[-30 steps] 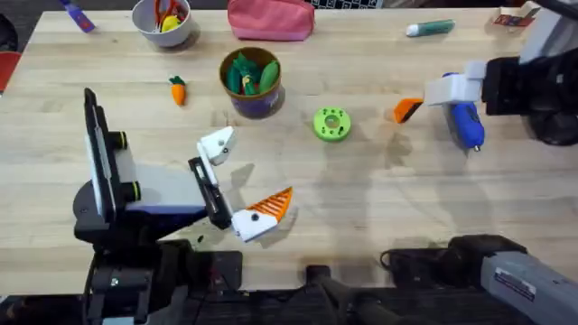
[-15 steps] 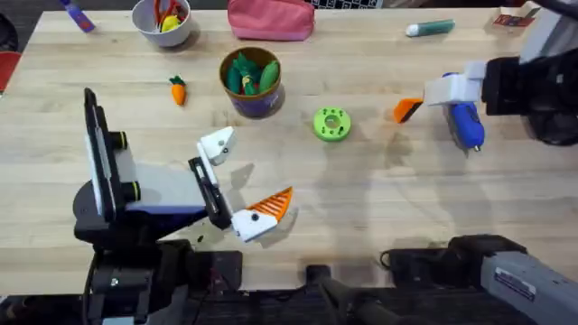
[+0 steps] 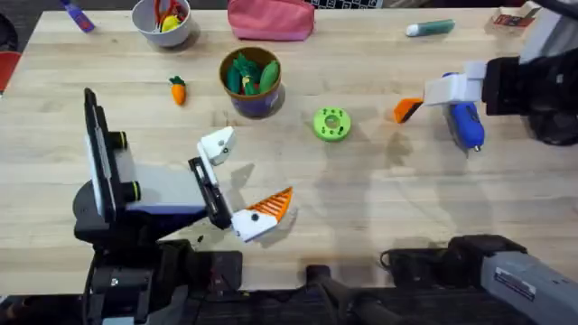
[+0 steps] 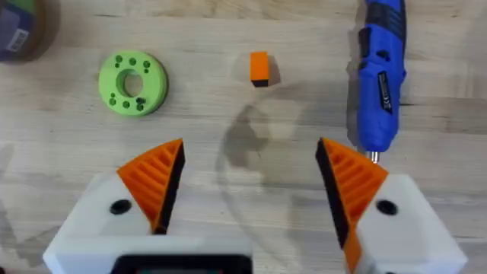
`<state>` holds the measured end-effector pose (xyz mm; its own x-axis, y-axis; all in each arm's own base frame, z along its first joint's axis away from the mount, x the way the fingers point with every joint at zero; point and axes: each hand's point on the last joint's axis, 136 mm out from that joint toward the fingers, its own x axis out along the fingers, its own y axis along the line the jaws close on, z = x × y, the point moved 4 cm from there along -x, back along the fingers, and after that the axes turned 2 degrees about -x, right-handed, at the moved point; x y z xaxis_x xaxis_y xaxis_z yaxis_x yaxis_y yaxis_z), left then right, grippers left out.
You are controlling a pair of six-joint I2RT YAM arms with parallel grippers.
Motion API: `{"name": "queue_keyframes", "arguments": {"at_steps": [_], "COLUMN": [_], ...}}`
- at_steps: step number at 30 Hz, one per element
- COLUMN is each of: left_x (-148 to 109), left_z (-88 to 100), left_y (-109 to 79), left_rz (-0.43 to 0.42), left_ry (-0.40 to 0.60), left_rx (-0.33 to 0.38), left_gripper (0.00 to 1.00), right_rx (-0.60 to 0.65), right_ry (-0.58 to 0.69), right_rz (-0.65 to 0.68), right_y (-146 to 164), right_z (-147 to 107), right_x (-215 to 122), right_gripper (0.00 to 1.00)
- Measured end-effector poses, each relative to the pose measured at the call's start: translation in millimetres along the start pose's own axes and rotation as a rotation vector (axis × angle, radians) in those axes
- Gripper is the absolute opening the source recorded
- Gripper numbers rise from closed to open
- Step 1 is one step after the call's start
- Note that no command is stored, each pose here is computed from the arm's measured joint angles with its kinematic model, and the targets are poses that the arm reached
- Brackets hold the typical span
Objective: Pick up the gripper from the table and insert it into the empty holder that is missing its gripper. Then pick up a screw, insert it into the mounting hole, and use the screwdriver to tighten it. Finally, clean up the table by picking up the vegetable and placing it into the bucket.
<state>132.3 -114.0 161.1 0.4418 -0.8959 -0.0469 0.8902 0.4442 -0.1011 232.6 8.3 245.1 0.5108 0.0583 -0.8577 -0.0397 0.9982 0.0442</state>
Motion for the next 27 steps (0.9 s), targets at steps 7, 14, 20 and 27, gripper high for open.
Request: {"name": "queue_keyframes", "arguments": {"at_steps": [7,14,20,27], "left_x": [0.0,0.0,0.0,0.0], "left_z": [0.0,0.0,0.0,0.0], "left_y": [0.0,0.0,0.0,0.0], "left_rz": [0.000,0.000,0.000,0.000], "left_ry": [0.000,0.000,0.000,0.000], "left_rx": [0.000,0.000,0.000,0.000], "left_gripper": [0.985,0.985,0.985,0.985], "right_rx": [0.000,-0.001,-0.001,-0.030], "right_ry": [0.000,-0.015,0.034,0.182], "right_rz": [0.000,0.000,0.000,0.005], "right_y": [0.0,0.0,0.1,-1.3], "right_z": [0.0,3.1,-1.6,16.2], "right_x": [0.0,-0.1,-1.8,20.7], "right_gripper": [0.994,0.994,0.992,0.993]}}
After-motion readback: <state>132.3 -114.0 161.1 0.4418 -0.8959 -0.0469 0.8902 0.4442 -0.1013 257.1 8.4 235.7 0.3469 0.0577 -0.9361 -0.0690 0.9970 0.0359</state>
